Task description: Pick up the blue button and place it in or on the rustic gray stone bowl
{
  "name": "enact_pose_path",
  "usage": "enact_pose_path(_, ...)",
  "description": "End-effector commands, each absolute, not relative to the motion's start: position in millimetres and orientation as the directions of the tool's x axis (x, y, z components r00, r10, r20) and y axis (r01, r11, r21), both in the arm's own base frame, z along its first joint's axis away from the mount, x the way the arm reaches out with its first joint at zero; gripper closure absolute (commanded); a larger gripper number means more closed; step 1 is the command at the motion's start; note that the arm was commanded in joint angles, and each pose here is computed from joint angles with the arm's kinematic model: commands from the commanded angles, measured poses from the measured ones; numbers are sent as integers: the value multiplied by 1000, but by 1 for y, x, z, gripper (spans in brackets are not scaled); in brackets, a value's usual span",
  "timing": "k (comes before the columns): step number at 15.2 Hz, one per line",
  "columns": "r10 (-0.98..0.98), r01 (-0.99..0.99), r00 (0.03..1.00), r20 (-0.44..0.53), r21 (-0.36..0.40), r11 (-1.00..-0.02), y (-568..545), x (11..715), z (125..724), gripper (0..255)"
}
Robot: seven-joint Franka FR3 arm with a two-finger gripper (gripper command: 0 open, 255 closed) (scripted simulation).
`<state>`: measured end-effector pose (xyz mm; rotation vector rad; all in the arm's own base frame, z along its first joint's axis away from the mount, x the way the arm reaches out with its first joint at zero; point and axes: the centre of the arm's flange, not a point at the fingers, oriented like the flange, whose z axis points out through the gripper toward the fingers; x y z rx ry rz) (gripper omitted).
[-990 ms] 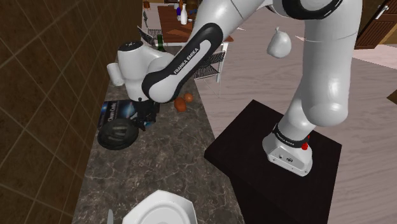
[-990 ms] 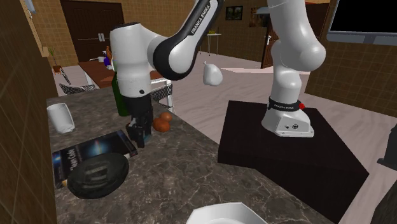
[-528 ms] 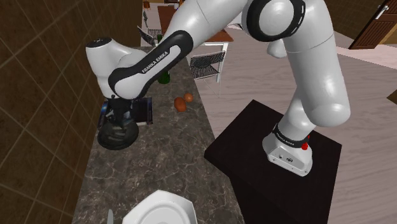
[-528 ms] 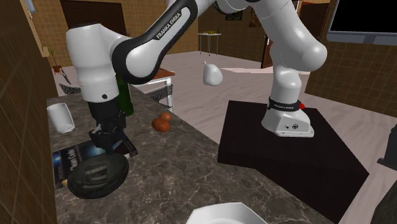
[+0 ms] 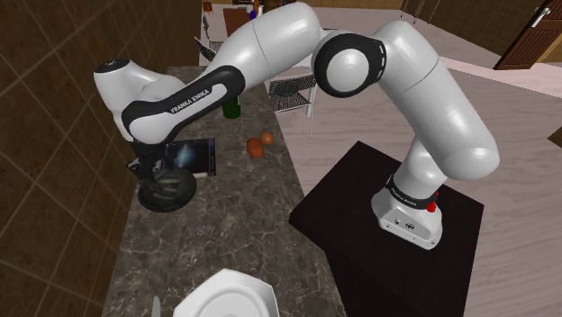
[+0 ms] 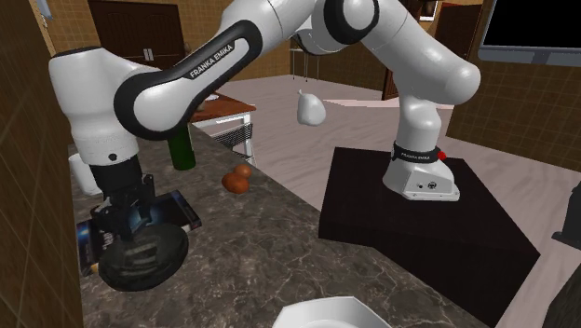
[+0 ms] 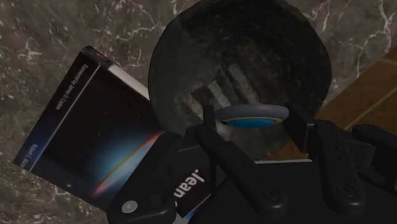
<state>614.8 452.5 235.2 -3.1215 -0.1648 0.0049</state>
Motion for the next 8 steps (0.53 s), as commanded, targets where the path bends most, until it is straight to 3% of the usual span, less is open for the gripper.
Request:
enact_pose_path(1,105,105,994,-2,-16,-994,452,616,225,255)
enact_pose_path(8,105,105,994,-2,-16,-994,452,616,186,255)
